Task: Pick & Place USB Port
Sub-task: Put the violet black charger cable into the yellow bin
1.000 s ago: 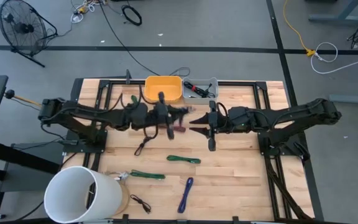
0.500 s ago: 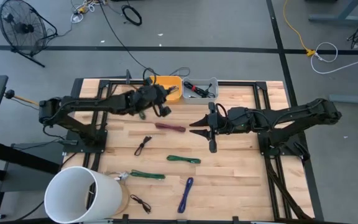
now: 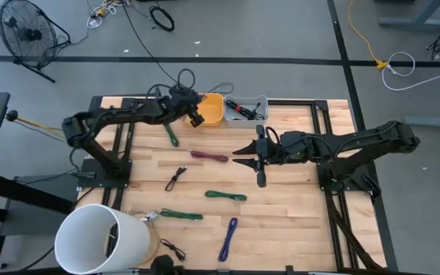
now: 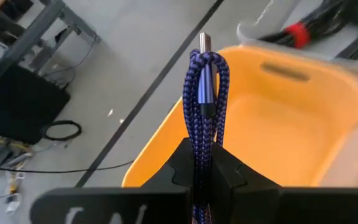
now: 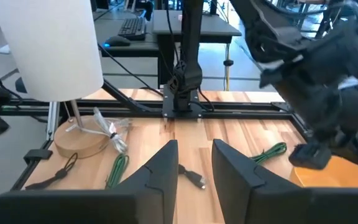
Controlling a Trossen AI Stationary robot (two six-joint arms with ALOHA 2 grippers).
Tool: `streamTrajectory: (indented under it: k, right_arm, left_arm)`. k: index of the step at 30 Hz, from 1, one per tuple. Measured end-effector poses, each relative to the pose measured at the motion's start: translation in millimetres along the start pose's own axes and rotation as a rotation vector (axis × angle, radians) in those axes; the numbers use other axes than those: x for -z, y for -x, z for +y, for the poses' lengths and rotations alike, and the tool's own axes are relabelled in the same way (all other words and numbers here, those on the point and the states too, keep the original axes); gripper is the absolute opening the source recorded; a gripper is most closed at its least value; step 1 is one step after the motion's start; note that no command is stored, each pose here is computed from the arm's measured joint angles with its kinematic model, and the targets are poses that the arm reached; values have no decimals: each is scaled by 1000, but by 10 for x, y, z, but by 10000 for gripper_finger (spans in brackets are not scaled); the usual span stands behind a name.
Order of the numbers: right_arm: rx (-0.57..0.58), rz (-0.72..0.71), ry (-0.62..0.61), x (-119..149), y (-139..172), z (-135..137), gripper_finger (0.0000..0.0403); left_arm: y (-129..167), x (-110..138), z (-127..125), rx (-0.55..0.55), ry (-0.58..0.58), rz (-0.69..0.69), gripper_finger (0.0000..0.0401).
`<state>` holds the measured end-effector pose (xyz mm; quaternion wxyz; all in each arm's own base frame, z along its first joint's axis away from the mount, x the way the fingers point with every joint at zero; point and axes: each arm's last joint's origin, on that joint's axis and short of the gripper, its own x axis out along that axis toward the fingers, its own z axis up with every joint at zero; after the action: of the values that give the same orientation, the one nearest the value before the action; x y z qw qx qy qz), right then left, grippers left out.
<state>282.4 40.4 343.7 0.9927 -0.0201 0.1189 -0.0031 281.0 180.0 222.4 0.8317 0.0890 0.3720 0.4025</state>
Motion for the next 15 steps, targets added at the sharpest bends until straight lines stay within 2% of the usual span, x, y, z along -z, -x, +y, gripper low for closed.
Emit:
streamTrajectory:
  k: [3,6,15]
  right_arm:
    - [1,0,8,1,-1,0,98]
    - [2,1,18,1,-1,0,98]
    - [3,11,51,11,-1,-3,98]
  left_arm:
    - [-164,-15,28,-16,-18,22,17]
    - [-280,-149,85,-12,-3,-1,17]
    - [-591,-385,41,27,-119,88,17]
